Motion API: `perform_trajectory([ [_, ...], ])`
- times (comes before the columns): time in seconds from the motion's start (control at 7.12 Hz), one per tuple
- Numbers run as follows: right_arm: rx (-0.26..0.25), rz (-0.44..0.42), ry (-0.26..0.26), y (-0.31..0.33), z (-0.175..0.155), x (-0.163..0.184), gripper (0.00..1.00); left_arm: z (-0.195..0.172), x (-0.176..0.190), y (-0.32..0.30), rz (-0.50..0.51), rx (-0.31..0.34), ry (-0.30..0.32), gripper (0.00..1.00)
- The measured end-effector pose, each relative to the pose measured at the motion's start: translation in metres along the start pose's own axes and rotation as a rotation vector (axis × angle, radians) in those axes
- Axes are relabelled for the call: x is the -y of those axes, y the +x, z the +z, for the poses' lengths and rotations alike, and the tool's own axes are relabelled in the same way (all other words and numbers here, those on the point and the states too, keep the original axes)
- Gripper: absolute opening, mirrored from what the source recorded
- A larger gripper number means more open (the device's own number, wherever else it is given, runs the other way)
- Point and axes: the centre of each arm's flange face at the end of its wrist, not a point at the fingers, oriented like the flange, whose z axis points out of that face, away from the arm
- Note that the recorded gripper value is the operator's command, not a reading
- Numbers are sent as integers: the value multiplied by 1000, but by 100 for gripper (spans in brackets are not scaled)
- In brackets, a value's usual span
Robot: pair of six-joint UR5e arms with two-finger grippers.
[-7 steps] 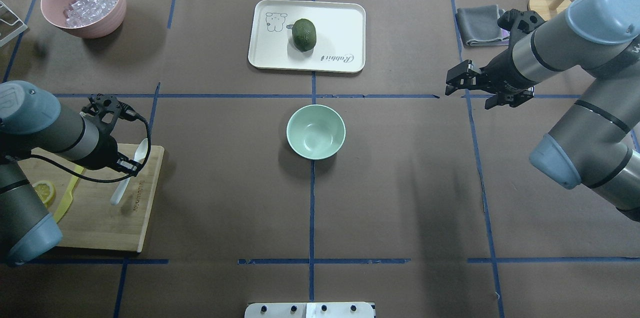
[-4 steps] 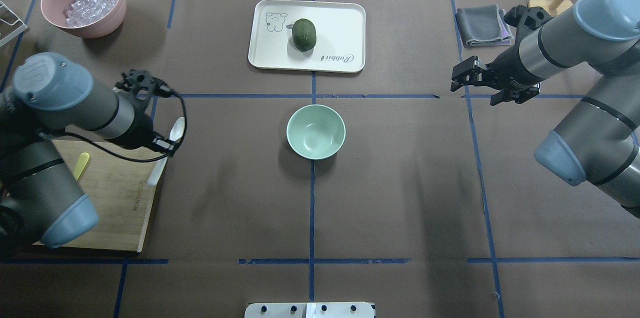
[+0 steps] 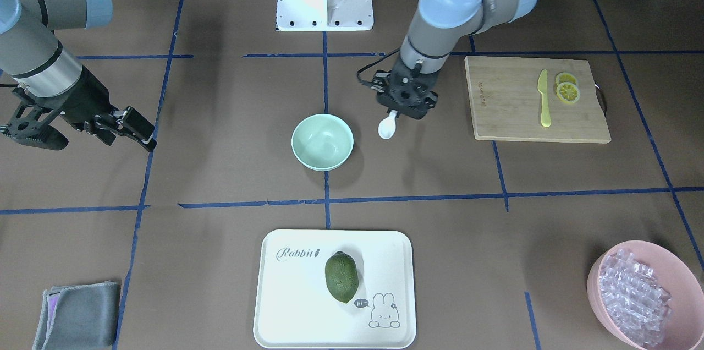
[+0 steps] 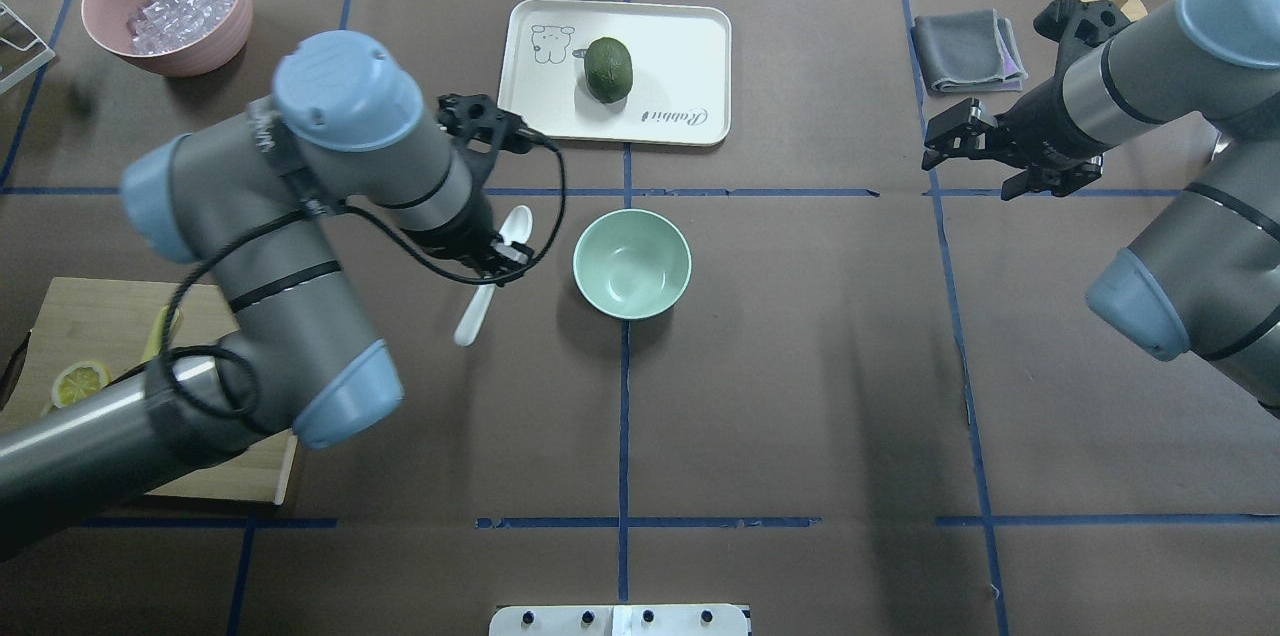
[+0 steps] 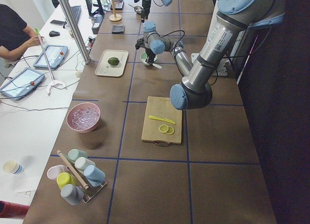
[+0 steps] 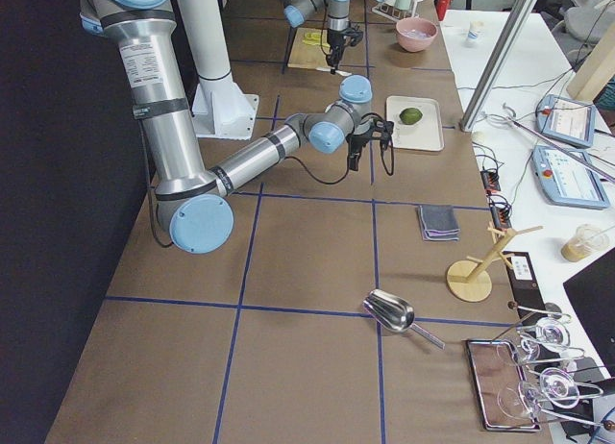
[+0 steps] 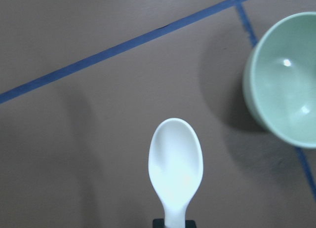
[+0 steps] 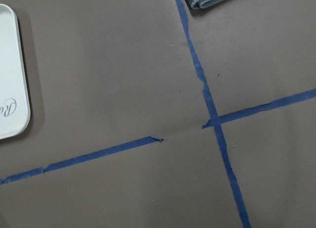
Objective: Place spoon in bowl
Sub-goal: 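Carry the spoon with the left gripper over the green bowl, then lower the spoon into the bowl and open the left gripper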
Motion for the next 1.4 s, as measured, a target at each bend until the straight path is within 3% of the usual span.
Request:
perform_trajectory([
  [0.42, -1, 0, 1, 0, 1, 0, 100, 20, 51, 71, -2, 2, -22, 7],
  [0.98, -8, 5, -1, 4, 6, 2, 100, 37, 45, 91, 0, 13, -21, 42],
  [1.12, -8, 6, -1, 4, 6, 2, 100, 40, 45, 90, -4, 17, -17, 55],
  [1.4, -7, 9, 0, 4, 6, 1, 100, 46, 48, 87, -12, 40, -5, 55],
])
